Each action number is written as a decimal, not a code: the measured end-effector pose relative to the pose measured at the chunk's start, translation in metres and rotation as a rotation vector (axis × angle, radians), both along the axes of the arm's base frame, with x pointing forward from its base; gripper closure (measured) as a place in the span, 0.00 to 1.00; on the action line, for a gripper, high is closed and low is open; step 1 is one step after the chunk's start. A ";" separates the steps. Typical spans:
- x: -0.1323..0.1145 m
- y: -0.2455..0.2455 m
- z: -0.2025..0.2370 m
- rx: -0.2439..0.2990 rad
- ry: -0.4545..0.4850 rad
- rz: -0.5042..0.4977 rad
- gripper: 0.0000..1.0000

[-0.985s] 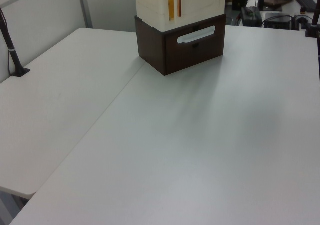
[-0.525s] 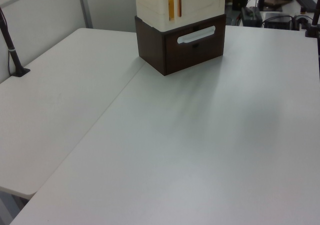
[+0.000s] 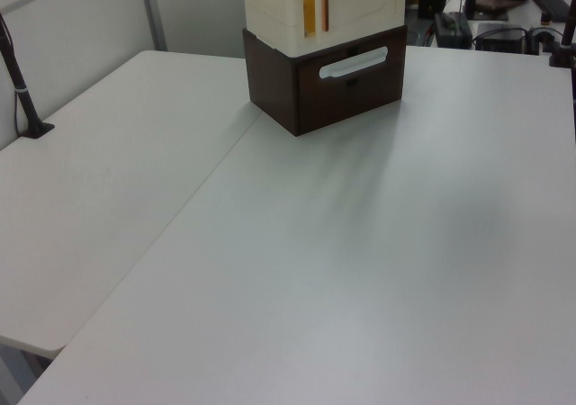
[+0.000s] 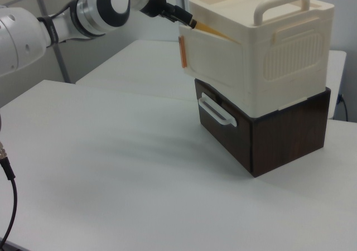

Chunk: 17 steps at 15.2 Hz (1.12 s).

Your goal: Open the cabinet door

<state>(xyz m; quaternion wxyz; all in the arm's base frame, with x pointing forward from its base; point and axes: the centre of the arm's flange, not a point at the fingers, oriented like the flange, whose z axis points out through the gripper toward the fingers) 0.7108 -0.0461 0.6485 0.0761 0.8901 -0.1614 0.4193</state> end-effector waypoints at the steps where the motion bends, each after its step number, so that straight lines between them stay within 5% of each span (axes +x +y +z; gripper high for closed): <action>1: -0.003 0.001 0.002 -0.004 0.023 -0.002 0.00; 12: -0.055 0.002 0.021 -0.028 0.428 0.223 0.00; 17: -0.066 0.003 0.015 -0.009 0.521 0.233 0.00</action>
